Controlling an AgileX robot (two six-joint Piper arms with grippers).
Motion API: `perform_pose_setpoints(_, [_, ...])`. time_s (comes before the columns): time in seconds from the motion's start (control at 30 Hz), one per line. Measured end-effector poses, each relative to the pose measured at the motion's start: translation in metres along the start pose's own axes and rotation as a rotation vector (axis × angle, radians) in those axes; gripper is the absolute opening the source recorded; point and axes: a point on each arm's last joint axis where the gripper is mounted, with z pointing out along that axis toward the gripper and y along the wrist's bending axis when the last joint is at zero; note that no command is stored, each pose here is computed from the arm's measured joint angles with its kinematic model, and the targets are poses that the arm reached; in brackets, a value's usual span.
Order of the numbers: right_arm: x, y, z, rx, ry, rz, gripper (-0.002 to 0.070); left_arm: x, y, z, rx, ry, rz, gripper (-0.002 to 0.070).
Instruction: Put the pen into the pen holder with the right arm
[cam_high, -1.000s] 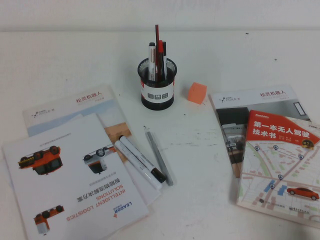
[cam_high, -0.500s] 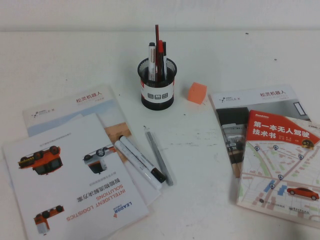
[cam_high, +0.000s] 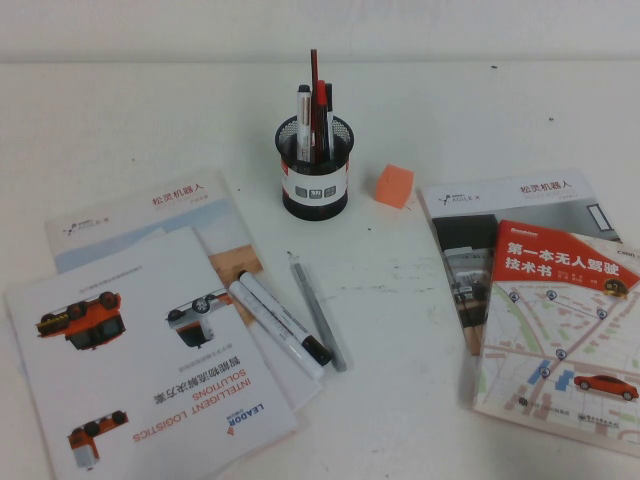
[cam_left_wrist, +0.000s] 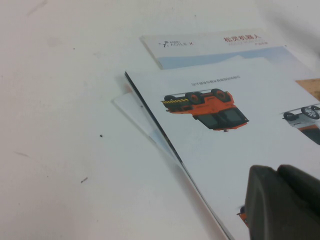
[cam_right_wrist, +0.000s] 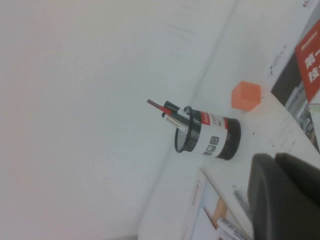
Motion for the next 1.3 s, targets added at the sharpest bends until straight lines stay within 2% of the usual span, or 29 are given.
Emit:
perform_pose_setpoints(0.27, [0.002, 0.0, 0.0, 0.002, 0.021, -0.066, -0.002, 0.0, 0.0, 0.0, 0.0, 0.0, 0.0, -0.0002])
perform_pose_setpoints(0.47, [0.015, -0.004, -0.001, 0.027, 0.167, -0.25, -0.002, 0.0, 0.0, 0.0, 0.0, 0.0, 0.0, -0.0003])
perform_pose_setpoints(0.63, [0.018, -0.001, -0.003, 0.021, 0.215, -0.381, -0.002, 0.0, 0.0, 0.0, 0.0, 0.0, 0.0, -0.0003])
perform_pose_setpoints(0.77, [0.011, 0.034, -0.006, 0.002, 0.252, -0.575, -0.002, 0.0, 0.0, 0.0, 0.0, 0.0, 0.0, -0.0003])
perform_pose_setpoints(0.93, [-0.005, 0.075, 0.004, 0.127, 0.395, -0.812, -0.002, 0.0, 0.0, 0.0, 0.0, 0.0, 0.0, -0.0003])
perform_pose_setpoints(1.13, [-0.028, 0.133, 0.03, 0.145, 0.513, -0.943, -0.002, 0.0, 0.0, 0.0, 0.0, 0.0, 0.0, -0.0002])
perform_pose_setpoints(1.3, [-0.041, 0.159, 0.065, 0.186, 0.688, -0.959, -0.002, 0.0, 0.0, 0.0, 0.0, 0.0, 0.0, -0.0003])
